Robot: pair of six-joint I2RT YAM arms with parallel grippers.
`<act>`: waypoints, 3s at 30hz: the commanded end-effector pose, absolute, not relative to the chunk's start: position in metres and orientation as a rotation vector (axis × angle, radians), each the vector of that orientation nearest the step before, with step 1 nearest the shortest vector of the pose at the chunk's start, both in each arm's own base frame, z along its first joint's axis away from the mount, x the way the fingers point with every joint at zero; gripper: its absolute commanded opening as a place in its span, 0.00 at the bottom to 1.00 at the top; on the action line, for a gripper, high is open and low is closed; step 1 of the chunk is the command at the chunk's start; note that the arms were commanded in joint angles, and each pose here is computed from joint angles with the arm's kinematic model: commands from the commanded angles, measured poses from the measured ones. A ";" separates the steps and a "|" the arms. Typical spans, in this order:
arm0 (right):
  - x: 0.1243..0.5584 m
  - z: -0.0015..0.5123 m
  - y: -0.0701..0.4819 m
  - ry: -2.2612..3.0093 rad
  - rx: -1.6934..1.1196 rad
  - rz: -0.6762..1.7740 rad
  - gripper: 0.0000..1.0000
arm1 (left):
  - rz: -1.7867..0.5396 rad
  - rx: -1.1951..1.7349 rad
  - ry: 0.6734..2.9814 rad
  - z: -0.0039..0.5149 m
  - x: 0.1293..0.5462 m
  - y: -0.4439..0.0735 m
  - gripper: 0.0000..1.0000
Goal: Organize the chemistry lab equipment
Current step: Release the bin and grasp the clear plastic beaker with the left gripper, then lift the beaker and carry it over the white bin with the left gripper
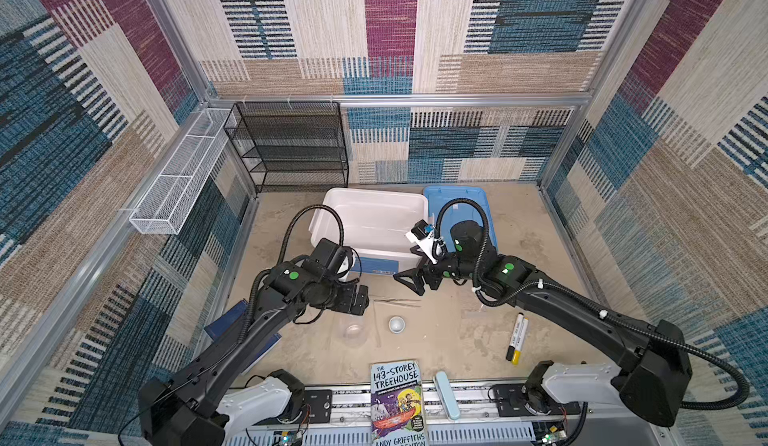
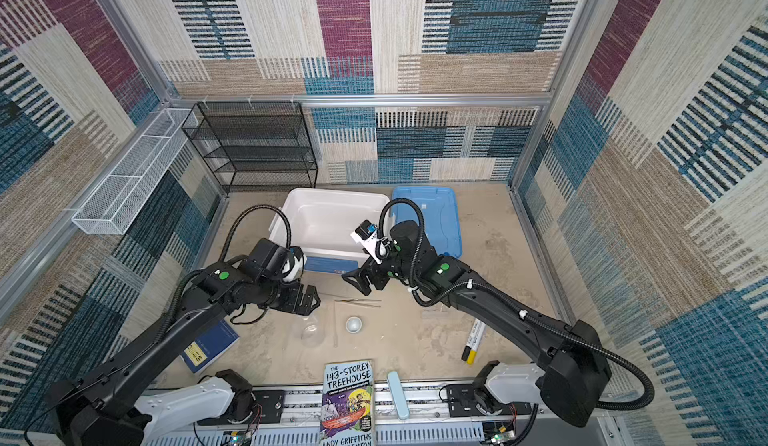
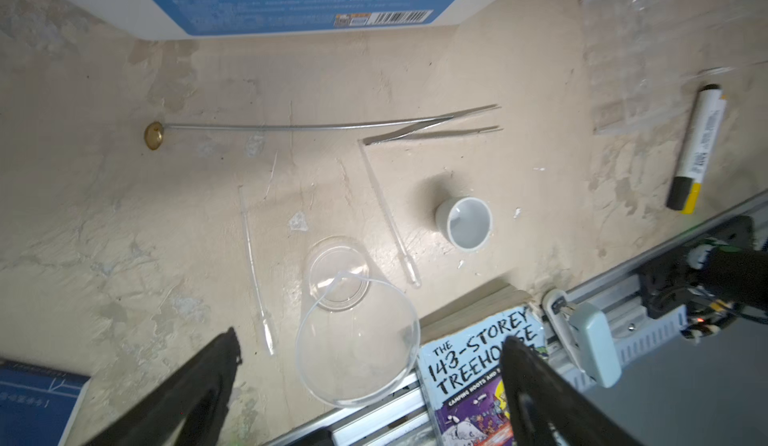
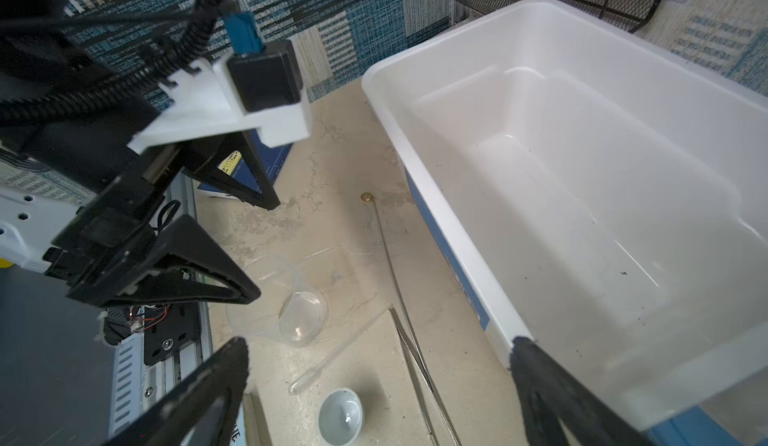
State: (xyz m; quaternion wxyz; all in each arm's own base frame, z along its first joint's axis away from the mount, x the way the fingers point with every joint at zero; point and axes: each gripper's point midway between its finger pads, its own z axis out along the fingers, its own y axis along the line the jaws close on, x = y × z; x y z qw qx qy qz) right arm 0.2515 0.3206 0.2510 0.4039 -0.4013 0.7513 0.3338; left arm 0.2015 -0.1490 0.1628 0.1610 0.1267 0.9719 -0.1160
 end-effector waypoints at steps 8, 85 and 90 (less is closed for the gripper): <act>0.237 0.238 0.324 1.911 -1.049 0.864 0.99 | -0.240 0.276 2.832 0.134 0.188 -0.151 0.99; 0.351 0.296 0.341 1.885 -0.635 0.827 0.99 | -0.233 0.127 2.433 0.259 0.454 -0.162 0.70; 0.361 0.286 0.345 1.902 -0.627 0.811 0.99 | -0.210 0.105 2.508 0.215 0.487 -0.158 0.70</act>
